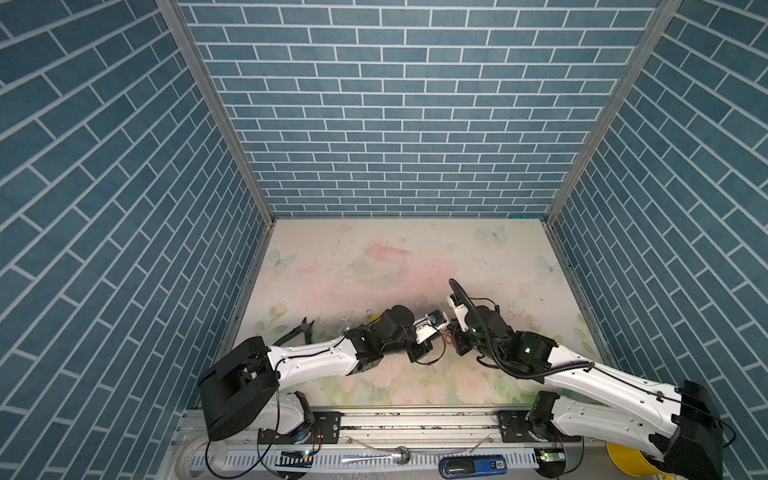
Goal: Put the keys on the keyring
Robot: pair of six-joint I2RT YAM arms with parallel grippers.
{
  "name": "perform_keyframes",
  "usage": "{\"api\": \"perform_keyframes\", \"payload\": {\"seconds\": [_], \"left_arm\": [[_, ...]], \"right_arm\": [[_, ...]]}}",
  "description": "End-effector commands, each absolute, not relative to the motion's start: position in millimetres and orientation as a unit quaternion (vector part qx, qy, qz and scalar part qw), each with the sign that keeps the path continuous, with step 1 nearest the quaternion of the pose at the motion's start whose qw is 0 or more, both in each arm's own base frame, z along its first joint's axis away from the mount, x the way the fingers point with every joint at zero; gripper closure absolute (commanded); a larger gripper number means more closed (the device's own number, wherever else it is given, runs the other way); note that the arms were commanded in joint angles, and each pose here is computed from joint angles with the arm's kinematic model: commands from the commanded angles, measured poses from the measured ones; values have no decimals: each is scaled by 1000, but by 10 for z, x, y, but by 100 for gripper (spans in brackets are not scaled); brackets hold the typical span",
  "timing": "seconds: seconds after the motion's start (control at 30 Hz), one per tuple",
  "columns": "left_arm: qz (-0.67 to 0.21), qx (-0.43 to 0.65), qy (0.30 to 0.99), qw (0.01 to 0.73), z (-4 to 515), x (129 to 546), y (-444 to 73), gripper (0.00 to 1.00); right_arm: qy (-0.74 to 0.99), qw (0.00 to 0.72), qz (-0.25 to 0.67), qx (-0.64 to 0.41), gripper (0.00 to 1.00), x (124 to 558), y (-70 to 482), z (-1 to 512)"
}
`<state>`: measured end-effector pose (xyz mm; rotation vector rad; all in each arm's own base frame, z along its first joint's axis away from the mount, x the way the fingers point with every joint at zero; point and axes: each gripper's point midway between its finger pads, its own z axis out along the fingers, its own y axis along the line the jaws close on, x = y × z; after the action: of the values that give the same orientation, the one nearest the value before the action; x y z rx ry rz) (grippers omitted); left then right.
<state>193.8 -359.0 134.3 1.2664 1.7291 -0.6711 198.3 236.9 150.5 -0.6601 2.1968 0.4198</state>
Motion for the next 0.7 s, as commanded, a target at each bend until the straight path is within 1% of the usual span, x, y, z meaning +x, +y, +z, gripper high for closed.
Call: {"api": "perform_keyframes", "payload": {"seconds": [0.0, 0.07, 0.13, 0.27, 0.43, 0.6, 0.67], "left_arm": [[-263, 506, 672, 472, 1536, 1986, -3605, 100], [-253, 513, 668, 476, 1514, 1983, -3592, 100], [-242, 520, 660, 485, 1494, 1977, -3575, 100], [-218, 525, 652, 502, 1484, 1996, -3561, 100], [-204, 518, 641, 528, 1514, 2016, -3571, 100], [-169, 536, 614, 555, 1437, 1978, -3585, 100], [-162, 533, 614, 559, 1406, 1999, -3575, 100]], "right_arm": [[876, 380, 173, -241, 79, 1924, 2294, 1539], [881, 379, 177, -222, 78, 1921, 2258, 1605], [888, 380, 178, -188, 73, 1939, 2176, 1671], [896, 367, 209, -138, 69, 1901, 2149, 1701], [891, 340, 289, -79, 66, 1854, 2343, 1723], [875, 330, 352, -29, 66, 1879, 2506, 1786], [873, 325, 364, -22, 67, 1882, 2554, 1778]]}}
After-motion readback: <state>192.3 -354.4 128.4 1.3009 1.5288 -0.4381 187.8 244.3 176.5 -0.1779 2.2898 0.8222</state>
